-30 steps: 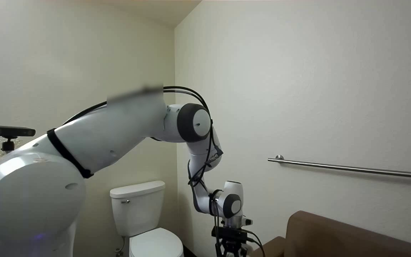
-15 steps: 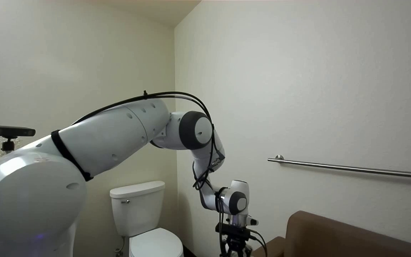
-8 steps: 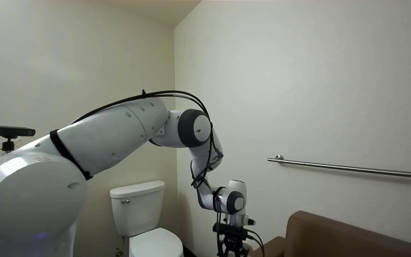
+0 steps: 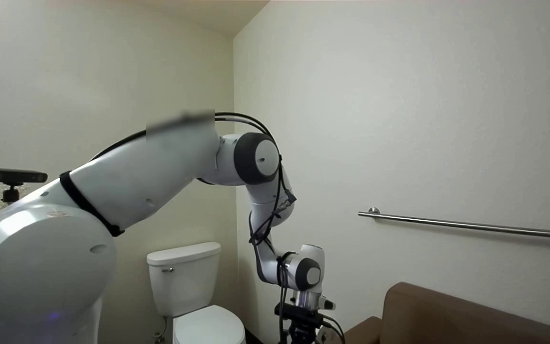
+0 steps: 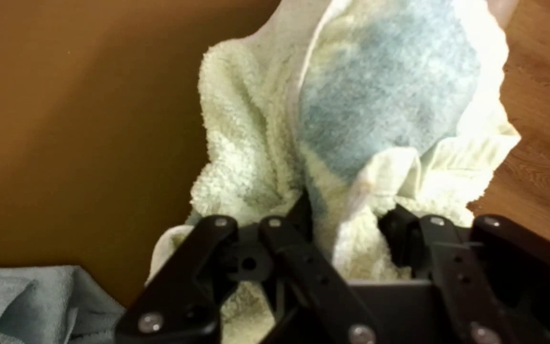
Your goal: Use the towel to wipe the sofa's left arm
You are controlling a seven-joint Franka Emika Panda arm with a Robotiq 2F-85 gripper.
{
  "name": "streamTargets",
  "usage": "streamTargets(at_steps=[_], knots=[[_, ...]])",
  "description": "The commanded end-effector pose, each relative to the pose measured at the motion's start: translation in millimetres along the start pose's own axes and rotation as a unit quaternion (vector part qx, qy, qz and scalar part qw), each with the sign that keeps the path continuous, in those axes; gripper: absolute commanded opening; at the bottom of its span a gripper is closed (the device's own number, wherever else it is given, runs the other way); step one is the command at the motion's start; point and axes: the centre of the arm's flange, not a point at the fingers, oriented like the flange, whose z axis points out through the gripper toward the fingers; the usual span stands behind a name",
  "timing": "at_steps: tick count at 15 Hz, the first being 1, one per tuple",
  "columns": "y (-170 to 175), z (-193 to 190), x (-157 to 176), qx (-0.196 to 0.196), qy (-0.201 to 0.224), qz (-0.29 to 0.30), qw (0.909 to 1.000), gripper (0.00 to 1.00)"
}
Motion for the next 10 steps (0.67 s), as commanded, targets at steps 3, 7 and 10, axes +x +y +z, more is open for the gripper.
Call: streamTargets(at_steps=[3,7,10], knots=[[-15.0,-2.2,-48.1,0.024,-0.026,-0.027,0.999,0.1],[-16.9,7.9,-28.8,0.009,-0.021,-0.016,0.9996,0.26],[-17.7,9.9,-31.6,-0.013,-0.001,0.0,0.9999,0.09]])
